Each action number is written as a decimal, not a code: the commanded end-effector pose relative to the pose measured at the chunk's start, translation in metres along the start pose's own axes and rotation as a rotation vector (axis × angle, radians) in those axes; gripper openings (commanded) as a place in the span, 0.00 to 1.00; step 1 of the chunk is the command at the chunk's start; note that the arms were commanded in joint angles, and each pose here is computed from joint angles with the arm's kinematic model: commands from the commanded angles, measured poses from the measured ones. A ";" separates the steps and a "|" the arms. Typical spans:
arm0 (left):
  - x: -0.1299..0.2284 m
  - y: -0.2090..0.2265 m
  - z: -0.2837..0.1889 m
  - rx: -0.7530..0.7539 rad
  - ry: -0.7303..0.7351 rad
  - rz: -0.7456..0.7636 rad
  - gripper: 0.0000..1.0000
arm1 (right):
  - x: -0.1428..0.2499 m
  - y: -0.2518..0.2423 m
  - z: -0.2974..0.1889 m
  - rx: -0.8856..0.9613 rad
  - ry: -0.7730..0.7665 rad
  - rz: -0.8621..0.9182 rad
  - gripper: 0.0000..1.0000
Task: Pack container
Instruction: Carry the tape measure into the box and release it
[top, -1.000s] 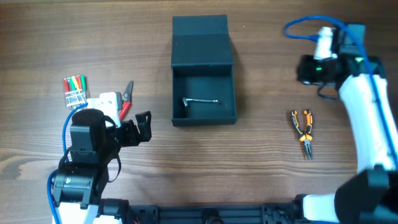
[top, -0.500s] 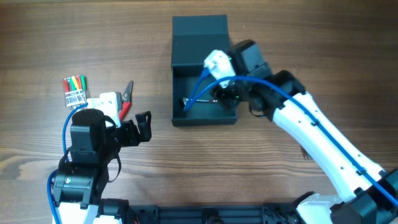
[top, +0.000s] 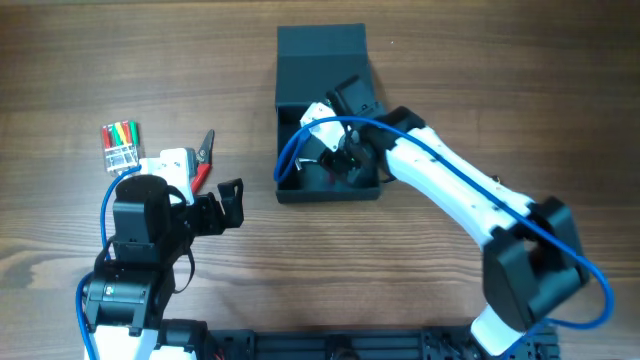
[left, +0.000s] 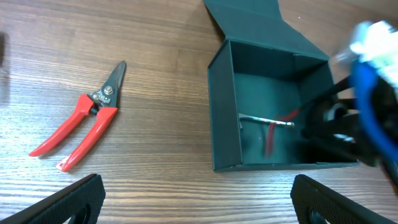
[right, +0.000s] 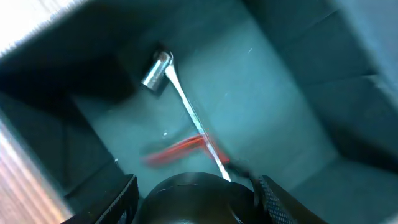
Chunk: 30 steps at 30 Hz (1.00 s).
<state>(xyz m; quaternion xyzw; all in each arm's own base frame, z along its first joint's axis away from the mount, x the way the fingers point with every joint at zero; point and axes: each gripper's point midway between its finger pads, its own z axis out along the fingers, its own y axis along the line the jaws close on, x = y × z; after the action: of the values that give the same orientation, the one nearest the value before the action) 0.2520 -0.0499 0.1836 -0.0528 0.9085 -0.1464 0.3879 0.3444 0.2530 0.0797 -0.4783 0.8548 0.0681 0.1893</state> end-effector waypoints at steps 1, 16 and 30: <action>-0.010 -0.002 -0.005 0.002 -0.030 -0.007 1.00 | 0.001 -0.002 0.022 -0.014 0.016 -0.033 0.04; -0.010 -0.002 -0.005 0.003 -0.030 -0.008 1.00 | 0.005 -0.005 0.038 -0.017 0.028 -0.021 0.89; -0.010 -0.002 -0.005 0.002 -0.030 -0.007 1.00 | -0.067 -0.034 -0.100 0.104 -0.128 0.045 1.00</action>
<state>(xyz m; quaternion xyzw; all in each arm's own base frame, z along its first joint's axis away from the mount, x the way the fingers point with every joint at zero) 0.2519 -0.0499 0.1835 -0.0528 0.9085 -0.1464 0.3878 0.3486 0.2500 0.0841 -0.4823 0.8629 0.0573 0.1399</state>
